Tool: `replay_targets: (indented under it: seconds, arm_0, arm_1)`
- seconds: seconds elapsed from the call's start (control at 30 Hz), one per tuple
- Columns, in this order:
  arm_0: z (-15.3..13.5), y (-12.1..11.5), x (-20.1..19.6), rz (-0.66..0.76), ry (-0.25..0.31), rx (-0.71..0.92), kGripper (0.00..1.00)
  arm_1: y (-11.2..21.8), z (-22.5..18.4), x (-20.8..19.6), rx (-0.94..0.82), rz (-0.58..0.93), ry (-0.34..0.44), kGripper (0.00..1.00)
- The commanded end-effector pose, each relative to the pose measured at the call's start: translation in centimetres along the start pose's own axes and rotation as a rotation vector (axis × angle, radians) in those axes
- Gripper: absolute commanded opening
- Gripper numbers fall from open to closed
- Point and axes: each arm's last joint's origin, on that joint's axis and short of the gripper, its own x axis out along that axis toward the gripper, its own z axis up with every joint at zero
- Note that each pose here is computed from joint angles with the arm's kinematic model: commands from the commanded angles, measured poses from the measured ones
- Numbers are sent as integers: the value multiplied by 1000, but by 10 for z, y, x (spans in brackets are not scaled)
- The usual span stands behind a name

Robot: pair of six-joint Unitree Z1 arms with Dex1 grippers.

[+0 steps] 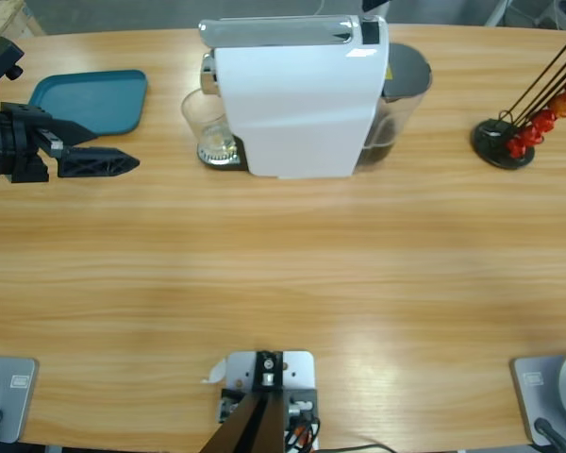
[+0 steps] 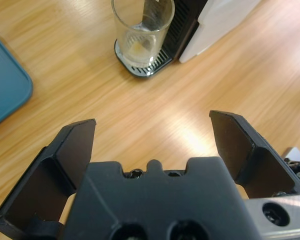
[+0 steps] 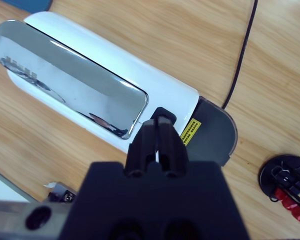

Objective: Pour coffee

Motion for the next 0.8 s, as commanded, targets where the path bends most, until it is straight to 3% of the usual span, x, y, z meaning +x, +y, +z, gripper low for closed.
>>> replay_targets:
  seconds: [0.03, 0.23, 0.47, 0.8]
  arm_0:
    - [-11, 0, 3, 7, 40, 10, 996]
    - [-11, 0, 3, 7, 43, 9, 1000]
    - [-11, 0, 4, 7, 45, 10, 1000]
    - [-12, 0, 4, 7, 46, 10, 1000]
  arm_1:
    - [1, 3, 31, 8, -10, 74, 0]
    - [1, 1, 21, 8, -34, 59, 0]
    - [6, 3, -4, -30, -25, -17, 0]
    - [7, 0, -6, -30, -41, -11, 0]
